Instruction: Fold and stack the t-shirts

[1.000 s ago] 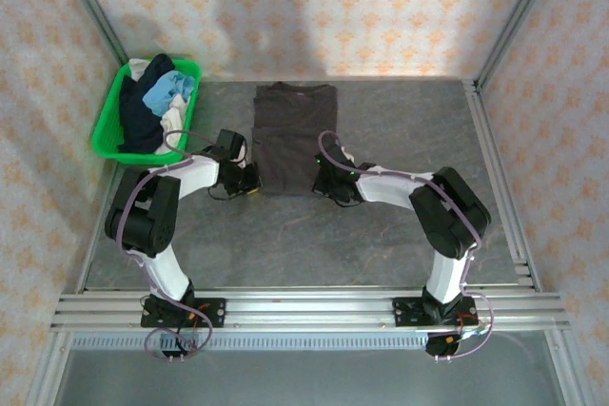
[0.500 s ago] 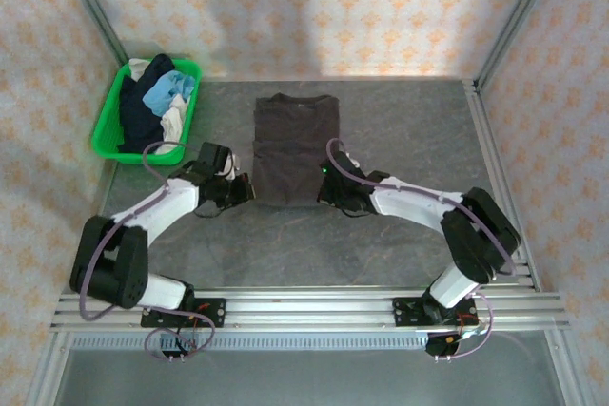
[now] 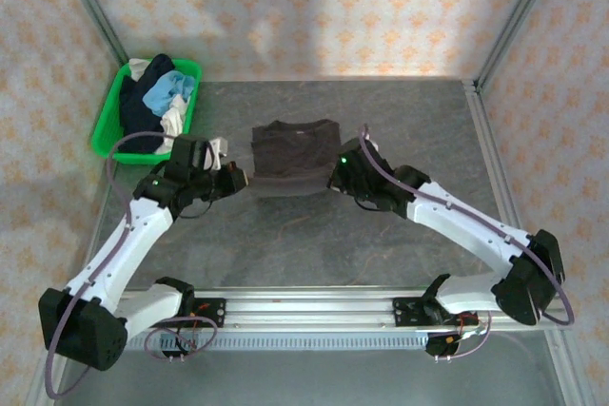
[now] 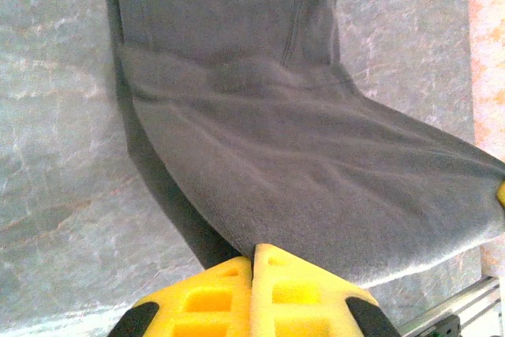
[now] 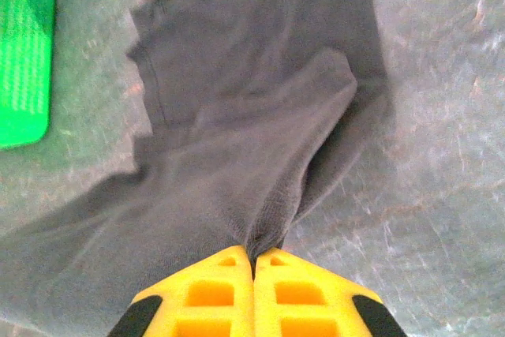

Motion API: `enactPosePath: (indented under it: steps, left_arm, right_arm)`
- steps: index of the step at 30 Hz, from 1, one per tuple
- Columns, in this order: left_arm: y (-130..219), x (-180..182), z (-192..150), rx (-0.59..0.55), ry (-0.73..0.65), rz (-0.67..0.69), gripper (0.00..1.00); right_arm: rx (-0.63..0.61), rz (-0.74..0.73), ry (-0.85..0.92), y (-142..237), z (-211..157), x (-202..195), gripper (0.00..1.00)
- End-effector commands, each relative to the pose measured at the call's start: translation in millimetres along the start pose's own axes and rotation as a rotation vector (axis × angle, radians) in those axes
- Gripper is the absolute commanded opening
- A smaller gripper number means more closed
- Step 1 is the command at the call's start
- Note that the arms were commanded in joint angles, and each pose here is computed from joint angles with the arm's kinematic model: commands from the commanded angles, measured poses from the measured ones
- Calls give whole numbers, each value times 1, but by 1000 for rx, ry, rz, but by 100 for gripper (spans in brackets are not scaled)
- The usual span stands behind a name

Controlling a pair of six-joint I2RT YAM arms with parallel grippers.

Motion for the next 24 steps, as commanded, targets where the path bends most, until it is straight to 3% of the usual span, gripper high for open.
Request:
enactPosePath:
  steps: [1, 10, 24]
  left_arm:
    - [-2, 0, 21, -18, -2, 61, 0]
    - [-46, 17, 88, 7, 19, 160, 0]
    - [-115, 63, 157, 63, 95, 248, 0]
  right_arm:
    - [-103, -88, 11, 4, 25, 7, 0]
    - [-92, -135, -60, -52, 87, 21, 0]
    - [-16, -186, -84, -152, 152, 34, 0]
Point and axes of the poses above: each hand's point on the last joint's axis, 136 mm out from that joint toward the fingers, its own y axis back along the fingers, its own x axis along the line the jaws close on, z = x × y, the point moved 8 cm from there along y, back along the fingers, and after that the axes turned 12 degrees about -y, right-handed, at the moved point
